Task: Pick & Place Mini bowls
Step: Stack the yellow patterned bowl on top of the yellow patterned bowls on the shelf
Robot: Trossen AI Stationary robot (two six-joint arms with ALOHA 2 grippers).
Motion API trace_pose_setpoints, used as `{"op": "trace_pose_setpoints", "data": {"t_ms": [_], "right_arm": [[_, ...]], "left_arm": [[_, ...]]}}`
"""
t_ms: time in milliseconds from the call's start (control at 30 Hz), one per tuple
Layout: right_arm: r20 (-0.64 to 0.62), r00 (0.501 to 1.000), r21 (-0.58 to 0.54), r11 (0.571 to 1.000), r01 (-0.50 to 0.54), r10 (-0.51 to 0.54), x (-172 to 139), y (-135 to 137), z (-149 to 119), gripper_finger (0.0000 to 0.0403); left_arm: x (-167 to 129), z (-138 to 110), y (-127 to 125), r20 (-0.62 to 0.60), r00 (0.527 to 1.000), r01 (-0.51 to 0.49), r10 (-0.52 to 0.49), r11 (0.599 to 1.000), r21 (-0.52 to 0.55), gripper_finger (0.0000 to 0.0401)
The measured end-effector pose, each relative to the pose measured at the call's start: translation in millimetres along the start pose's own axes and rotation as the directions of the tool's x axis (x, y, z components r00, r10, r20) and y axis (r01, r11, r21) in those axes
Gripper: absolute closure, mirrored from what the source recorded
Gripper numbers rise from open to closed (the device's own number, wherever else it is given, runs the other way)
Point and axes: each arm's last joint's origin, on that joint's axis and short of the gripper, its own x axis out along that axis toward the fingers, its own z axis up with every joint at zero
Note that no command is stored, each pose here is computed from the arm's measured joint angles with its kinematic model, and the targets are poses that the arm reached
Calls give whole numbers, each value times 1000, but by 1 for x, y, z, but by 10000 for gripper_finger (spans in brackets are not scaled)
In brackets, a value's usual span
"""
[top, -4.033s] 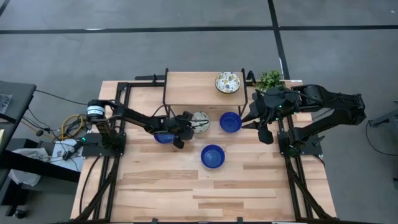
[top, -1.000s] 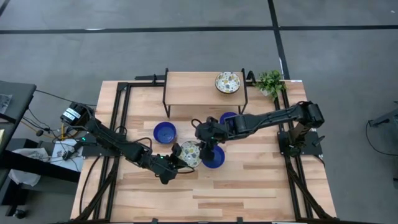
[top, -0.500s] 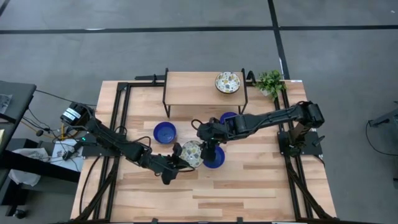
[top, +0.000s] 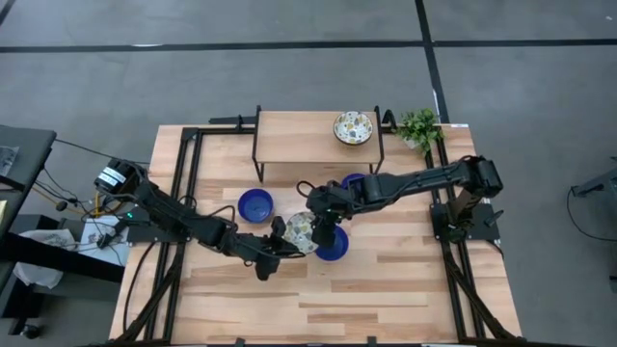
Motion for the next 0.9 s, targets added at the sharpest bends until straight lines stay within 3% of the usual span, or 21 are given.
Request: {"op": "trace_pose_setpoints", "data": {"t_ms": [200, 467, 900], "right_arm": [[-21, 1000, 40, 999, 12, -12, 0, -6, 0, 317], [-19, 1000, 87, 996, 3, -1, 1, -10, 2, 391], [-79, 995, 95, 994, -48, 56, 2, -21, 1, 402]], "left_arm": [[0, 3, 3, 28, 999, -25, 24, 1000, 13, 386], [0, 6, 7, 53, 998, -45, 44, 999, 22, 381], [0, 6, 7, 53, 997, -50, 50, 999, 9, 365]]}}
